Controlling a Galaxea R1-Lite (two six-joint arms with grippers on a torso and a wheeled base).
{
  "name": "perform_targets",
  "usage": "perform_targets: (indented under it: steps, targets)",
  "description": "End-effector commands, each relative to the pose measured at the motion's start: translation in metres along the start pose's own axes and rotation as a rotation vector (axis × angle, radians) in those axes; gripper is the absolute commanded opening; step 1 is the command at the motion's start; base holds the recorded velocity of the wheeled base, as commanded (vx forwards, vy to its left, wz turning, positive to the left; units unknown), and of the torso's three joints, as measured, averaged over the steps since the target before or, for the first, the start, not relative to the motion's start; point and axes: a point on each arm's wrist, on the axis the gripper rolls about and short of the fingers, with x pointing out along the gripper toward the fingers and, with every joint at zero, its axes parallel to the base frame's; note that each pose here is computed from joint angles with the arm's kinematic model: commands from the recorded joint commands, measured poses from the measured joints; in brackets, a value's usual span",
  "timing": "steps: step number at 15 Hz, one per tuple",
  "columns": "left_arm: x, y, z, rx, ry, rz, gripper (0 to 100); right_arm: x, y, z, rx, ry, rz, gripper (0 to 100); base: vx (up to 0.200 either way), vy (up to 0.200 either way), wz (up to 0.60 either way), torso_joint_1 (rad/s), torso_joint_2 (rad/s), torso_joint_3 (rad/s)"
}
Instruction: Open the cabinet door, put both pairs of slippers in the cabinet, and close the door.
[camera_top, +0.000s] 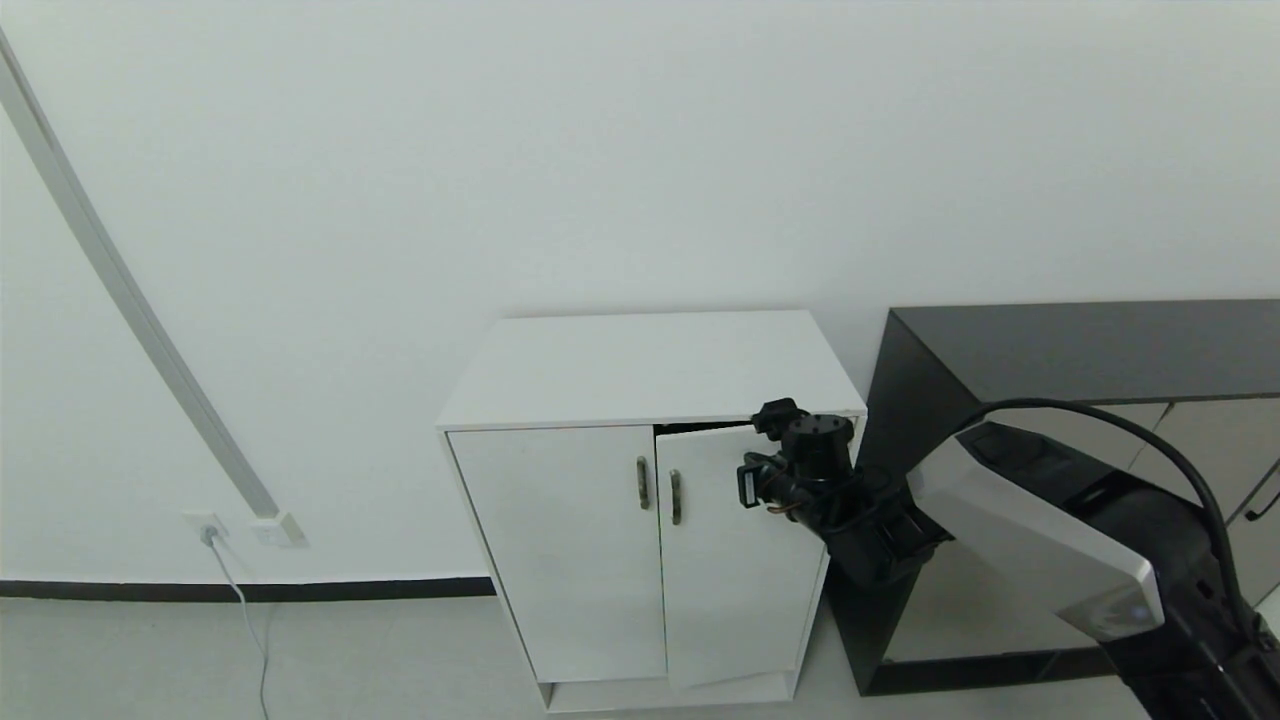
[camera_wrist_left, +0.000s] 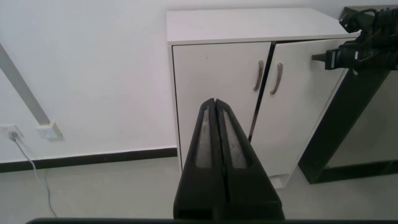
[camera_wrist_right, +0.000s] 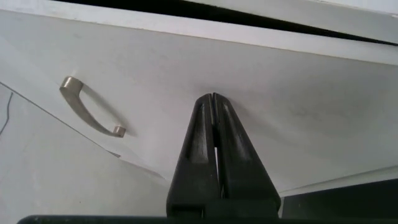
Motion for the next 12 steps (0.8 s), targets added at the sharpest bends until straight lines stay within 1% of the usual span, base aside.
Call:
perform_targets:
  steps: [1,4,12]
  targets:
    - [0.0001,0.0,0.0,0.0,0.001,0.0,0,0.0042,0.0005,-0.004,-0.001,0.0,0.001,0,0.0,0.0,0.0,0.0,0.0,0.0]
    - [0.0001,0.0,0.0,0.0,0.001,0.0,0,0.0071,-0.0029,-0.0026,0.003,-0.009,-0.006,0,0.0,0.0,0.0,0.0,0.0,0.0]
    - [0.0001,0.0,0.0,0.0,0.001,0.0,0,0.0122,-0.0023,0.0008,0.001,-0.011,-0.016,0,0.0,0.0,0.0,0.0,0.0,0.0]
